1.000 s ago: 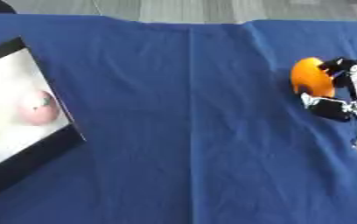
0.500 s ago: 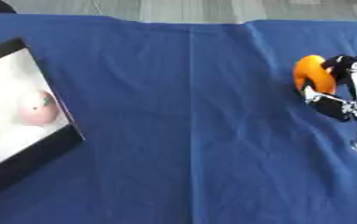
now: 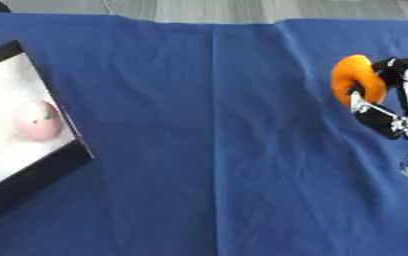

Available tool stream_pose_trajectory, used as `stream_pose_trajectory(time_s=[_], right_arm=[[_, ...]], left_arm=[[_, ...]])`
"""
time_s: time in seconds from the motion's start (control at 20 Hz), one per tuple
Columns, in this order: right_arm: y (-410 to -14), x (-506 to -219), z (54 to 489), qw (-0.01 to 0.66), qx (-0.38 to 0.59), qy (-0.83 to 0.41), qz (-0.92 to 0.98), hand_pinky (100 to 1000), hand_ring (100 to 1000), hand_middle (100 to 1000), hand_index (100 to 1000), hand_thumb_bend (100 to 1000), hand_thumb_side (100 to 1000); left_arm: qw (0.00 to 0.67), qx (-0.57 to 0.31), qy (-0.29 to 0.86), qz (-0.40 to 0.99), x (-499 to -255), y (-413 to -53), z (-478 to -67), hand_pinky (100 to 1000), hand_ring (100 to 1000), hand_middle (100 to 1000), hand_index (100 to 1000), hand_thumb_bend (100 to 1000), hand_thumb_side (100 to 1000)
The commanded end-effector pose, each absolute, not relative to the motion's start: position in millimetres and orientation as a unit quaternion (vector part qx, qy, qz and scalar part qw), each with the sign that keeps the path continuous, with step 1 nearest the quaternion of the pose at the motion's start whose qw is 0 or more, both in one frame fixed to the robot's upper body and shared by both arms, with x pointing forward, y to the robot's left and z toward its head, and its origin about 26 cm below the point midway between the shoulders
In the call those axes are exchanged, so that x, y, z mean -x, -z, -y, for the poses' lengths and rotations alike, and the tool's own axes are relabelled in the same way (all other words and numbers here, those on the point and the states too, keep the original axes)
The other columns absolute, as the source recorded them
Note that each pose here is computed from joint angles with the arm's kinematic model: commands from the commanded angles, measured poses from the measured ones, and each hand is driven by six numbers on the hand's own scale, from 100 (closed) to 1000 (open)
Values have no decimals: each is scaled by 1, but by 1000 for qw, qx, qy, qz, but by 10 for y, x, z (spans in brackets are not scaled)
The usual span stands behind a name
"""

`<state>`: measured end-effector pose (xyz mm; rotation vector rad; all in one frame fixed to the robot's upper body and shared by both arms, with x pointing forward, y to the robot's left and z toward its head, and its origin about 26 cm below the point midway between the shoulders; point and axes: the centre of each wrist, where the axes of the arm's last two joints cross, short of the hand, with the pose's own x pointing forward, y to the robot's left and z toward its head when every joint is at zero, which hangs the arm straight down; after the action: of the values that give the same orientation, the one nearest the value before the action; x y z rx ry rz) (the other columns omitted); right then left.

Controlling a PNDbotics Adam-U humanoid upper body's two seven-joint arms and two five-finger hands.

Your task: Pick up the objects with one hand, pass them to the other hand, and then place them into the box on the other side of the table.

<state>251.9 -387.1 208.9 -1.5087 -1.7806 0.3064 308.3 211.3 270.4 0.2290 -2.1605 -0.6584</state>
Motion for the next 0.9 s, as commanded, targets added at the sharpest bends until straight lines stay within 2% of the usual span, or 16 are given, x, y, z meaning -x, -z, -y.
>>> stream_pose_trajectory(time_s=[0.05, 0.5, 0.9], right_arm=[[-2257, -2517, 3856, 336, 621, -104, 700, 596, 454, 402, 613, 100, 100], [-2387, -2535, 3860, 301, 557, -127, 763, 611, 461, 407, 608, 100, 100], [-2453, -2609, 3737, 296, 443, -158, 831, 621, 467, 412, 608, 100, 100]], left_arm=[[416, -106, 265, 863, -3055, -2769, -2182, 775, 671, 623, 766, 100, 635], [439, -112, 259, 853, -3052, -2682, -2263, 773, 669, 622, 766, 100, 622], [479, -126, 238, 836, -3042, -2591, -2396, 771, 667, 620, 766, 100, 623]])
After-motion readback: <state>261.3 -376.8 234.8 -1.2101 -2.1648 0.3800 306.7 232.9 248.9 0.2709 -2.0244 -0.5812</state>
